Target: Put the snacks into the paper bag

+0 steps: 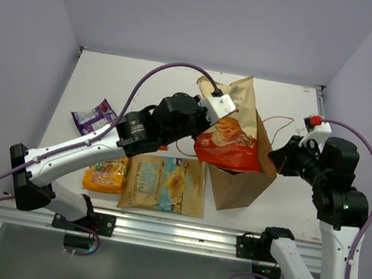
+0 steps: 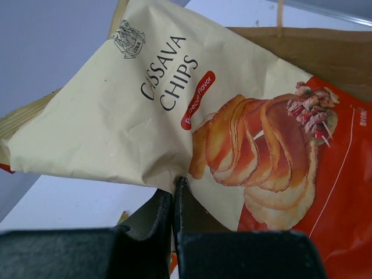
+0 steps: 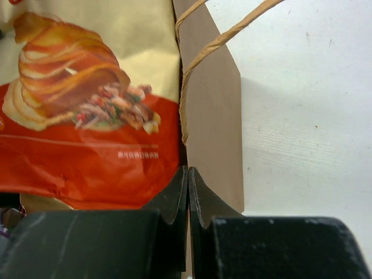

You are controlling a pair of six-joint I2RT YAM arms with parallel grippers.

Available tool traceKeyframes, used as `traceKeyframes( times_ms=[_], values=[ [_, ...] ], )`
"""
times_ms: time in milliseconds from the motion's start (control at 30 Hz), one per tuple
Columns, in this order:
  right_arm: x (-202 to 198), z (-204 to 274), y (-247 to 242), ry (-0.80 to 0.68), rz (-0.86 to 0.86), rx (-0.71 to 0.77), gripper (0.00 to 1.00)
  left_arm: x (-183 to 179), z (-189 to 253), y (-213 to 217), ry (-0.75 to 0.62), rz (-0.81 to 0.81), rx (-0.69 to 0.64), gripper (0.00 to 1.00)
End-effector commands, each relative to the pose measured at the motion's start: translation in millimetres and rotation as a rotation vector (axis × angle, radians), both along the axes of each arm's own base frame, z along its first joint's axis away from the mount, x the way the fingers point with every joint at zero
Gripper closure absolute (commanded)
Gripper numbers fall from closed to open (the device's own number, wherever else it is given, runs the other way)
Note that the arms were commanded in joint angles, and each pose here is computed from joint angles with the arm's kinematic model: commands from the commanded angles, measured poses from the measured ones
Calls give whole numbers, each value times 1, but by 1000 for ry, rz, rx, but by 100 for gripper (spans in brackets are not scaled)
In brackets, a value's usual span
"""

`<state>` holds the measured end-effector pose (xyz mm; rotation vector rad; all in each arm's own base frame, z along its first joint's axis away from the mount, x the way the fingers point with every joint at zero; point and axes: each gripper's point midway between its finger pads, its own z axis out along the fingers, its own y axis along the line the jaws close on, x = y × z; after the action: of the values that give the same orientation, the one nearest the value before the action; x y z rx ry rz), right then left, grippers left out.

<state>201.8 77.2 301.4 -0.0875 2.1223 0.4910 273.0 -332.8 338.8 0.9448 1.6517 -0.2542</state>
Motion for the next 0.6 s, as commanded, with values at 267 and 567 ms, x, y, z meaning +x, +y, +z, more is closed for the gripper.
traceKeyframes(
  times_ms=[267, 567],
  values=[
    [1, 12, -3, -47, -2, -18, 100, -90, 58, -82, 17, -290, -203, 100],
    [0, 14, -2, -48, 2, -15, 100, -95, 68, -107, 29, -324, -233, 40]
  ],
)
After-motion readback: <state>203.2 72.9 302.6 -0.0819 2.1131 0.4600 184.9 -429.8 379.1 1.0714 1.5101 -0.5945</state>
